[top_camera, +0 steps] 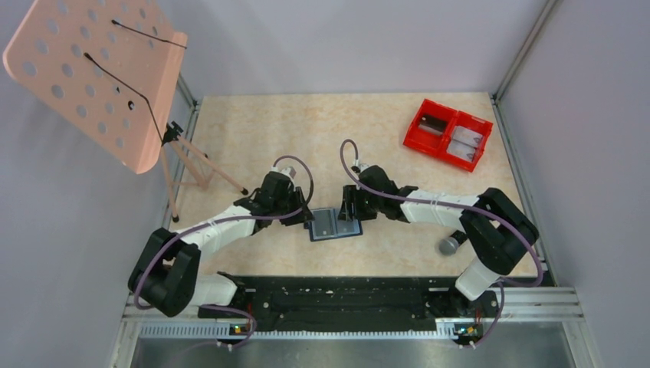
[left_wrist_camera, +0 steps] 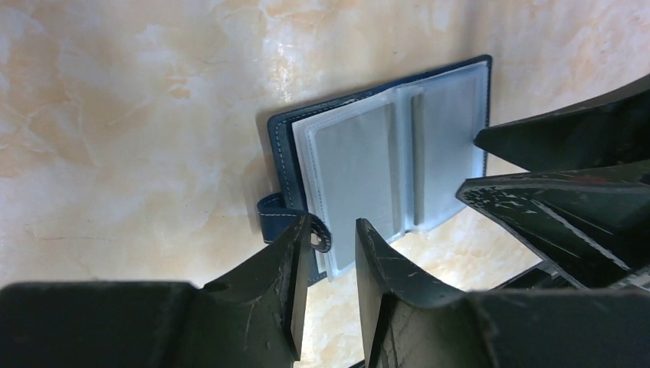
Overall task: Take the credit cards out of the card holder
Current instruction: Remove the credit card from the card holder.
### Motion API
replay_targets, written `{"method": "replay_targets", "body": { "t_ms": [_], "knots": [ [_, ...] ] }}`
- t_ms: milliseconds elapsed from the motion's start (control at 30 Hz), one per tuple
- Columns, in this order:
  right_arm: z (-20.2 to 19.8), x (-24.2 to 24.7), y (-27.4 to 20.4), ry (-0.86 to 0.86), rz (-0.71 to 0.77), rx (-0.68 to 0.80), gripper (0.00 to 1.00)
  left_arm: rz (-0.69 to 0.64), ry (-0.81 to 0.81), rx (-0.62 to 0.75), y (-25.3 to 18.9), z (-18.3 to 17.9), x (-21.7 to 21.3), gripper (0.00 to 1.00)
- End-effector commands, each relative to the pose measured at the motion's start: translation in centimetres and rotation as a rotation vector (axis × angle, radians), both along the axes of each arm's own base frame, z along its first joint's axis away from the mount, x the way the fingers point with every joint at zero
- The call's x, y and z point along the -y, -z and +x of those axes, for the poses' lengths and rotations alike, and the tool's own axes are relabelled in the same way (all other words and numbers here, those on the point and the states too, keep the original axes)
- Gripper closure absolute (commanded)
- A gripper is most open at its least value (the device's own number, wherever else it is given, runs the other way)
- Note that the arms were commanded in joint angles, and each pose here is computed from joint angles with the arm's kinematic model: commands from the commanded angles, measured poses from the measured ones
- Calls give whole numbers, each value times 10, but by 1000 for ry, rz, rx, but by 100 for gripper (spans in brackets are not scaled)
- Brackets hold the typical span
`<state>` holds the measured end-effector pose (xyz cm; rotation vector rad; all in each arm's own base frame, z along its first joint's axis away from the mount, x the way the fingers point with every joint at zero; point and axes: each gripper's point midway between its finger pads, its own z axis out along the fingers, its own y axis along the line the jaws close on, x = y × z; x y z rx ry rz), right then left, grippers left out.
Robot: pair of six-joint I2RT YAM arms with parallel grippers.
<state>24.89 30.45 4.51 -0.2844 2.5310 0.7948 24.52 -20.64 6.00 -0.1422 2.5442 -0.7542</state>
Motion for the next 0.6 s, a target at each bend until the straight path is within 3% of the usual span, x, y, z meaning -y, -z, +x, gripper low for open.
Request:
{"method": "replay_targets", "body": {
  "t_ms": [0, 167, 567],
  "knots": [
    [10, -3, -8, 12, 3, 33, 46, -8, 18, 7, 10, 2, 3, 66],
    [8, -6, 1, 7, 0, 4, 47, 31, 26, -29, 28, -2, -1, 65],
    [2, -21, 7, -20, 63, -50, 53, 1, 57, -61, 44, -10, 4, 74]
  ]
}}
